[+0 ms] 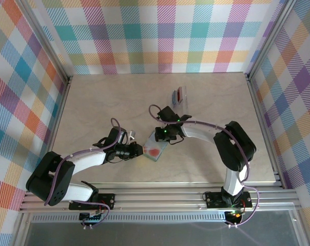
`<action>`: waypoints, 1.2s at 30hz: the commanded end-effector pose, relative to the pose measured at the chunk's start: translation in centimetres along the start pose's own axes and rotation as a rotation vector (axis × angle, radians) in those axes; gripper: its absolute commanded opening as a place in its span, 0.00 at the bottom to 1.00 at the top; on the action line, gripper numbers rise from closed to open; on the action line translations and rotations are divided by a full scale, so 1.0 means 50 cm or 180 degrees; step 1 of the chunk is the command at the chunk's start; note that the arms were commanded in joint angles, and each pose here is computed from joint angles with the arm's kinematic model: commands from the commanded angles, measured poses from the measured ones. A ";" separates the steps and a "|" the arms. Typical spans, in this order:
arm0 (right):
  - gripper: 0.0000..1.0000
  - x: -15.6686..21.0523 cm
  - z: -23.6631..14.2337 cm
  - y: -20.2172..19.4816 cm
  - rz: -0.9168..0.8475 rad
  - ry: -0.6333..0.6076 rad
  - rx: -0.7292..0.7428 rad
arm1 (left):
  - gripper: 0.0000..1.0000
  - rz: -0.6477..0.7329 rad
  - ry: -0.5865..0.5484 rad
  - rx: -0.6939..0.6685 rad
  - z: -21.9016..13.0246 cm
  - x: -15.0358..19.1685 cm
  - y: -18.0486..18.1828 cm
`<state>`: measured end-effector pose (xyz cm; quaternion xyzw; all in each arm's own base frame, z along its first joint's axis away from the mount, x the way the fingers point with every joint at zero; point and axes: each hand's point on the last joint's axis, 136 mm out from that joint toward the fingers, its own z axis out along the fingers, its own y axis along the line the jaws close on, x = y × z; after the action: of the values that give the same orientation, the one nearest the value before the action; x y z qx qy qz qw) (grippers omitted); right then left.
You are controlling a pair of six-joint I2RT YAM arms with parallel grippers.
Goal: Put the credit cards into the card holder
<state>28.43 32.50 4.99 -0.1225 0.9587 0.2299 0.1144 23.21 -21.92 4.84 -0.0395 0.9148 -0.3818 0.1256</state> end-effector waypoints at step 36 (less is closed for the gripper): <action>0.62 0.265 0.035 -0.151 0.0727 0.0021 0.0988 | 0.15 0.0052 0.0228 -0.0076 0.041 0.011 -0.019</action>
<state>23.27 30.89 2.44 -0.0580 0.9582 0.2002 0.1962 22.83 -22.70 2.93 -0.0344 0.9261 -0.3634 0.0950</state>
